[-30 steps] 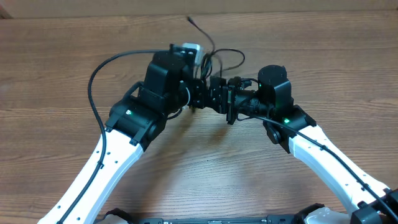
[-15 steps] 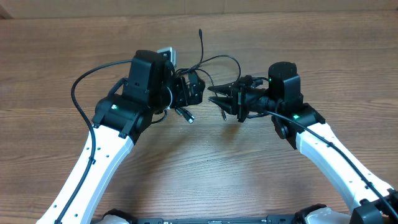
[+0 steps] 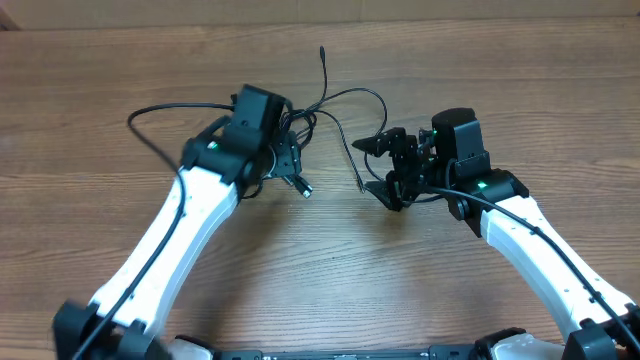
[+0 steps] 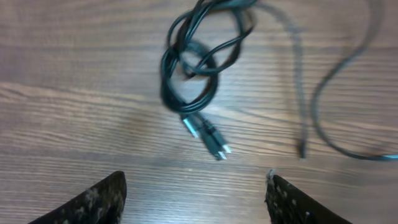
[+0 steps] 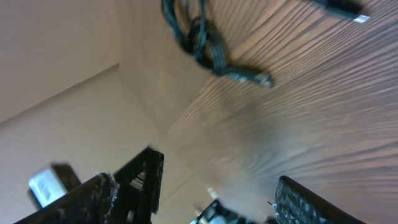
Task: Untangle cables
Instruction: 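Open both grippers and pull them apart, releasing the cables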
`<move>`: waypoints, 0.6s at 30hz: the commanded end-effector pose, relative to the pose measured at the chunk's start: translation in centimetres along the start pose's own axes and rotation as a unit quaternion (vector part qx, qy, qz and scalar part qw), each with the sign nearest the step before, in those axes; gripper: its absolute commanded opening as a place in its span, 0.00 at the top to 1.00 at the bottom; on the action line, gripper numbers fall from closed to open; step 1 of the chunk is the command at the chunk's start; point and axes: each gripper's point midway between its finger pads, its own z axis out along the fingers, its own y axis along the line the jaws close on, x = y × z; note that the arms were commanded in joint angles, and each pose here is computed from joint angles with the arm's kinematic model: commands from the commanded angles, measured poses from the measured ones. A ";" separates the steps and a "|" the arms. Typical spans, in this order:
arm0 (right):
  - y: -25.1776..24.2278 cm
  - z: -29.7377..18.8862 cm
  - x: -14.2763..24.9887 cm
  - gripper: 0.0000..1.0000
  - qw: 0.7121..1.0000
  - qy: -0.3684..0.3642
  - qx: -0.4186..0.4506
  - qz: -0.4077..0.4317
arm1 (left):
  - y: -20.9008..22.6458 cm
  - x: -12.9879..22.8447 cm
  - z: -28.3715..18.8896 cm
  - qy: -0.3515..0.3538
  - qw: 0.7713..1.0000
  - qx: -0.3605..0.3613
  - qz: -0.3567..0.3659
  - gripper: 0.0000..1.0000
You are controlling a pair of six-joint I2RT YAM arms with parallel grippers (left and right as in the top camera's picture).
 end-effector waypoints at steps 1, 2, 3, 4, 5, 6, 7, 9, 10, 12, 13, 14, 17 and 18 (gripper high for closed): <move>0.3 -0.6 -1.0 0.18 0.998 -0.037 0.004 -0.056 | 1.2 0.7 2.9 0.025 0.998 -0.042 -0.034 0.27; 0.1 -0.6 -1.1 0.19 0.997 -0.040 0.008 -0.060 | 1.3 1.0 3.7 0.034 0.997 -0.049 -0.045 0.27; -0.1 -0.6 -1.2 0.19 0.997 -0.043 0.013 -0.063 | 1.4 1.3 4.4 0.042 0.996 -0.055 -0.056 0.27; -0.4 -0.6 -1.3 0.18 0.997 -0.045 0.019 -0.061 | 1.6 1.6 5.0 0.049 0.995 -0.061 -0.063 0.28; -0.6 -0.6 -1.4 0.18 0.997 -0.047 0.023 -0.058 | 1.7 1.8 5.7 0.055 0.994 -0.066 -0.070 0.28; -0.9 -0.7 -1.4 0.18 0.997 -0.049 0.028 -0.055 | 1.8 2.0 6.4 0.060 0.993 -0.071 -0.074 0.30; -1.0 -0.7 -1.5 0.18 0.997 -0.051 0.032 -0.056 | 2.0 2.1 7.0 0.065 0.992 -0.074 -0.076 0.32; -1.2 -0.7 -1.6 0.18 0.996 -0.053 0.035 -0.065 | 2.3 2.3 8.2 0.073 0.990 -0.082 -0.082 0.45; -1.2 -0.7 -1.6 0.17 0.995 -0.053 0.036 -0.071 | 2.6 2.4 8.8 0.077 0.989 -0.087 -0.088 0.53; -1.3 -0.7 -1.6 0.17 0.995 -0.052 0.038 -0.074 | 3.2 2.5 9.9 0.081 0.987 -0.094 -0.101 0.53; -1.4 -0.7 -1.6 0.17 0.995 -0.053 0.040 -0.073 | 3.3 2.4 10.4 0.082 0.987 -0.094 -0.106 0.53; -1.5 -0.7 -1.6 0.17 0.995 -0.054 0.042 -0.072 | 3.5 2.3 10.8 0.082 0.986 -0.093 -0.109 0.52; -1.8 -0.8 -1.7 0.16 0.995 -0.057 0.049 -0.068 | 4.0 1.6 11.7 0.074 0.986 -0.091 -0.119 0.52; -1.9 -0.8 -1.7 0.15 0.995 -0.058 0.051 -0.067 | 4.0 1.3 11.9 0.070 0.986 -0.089 -0.121 0.51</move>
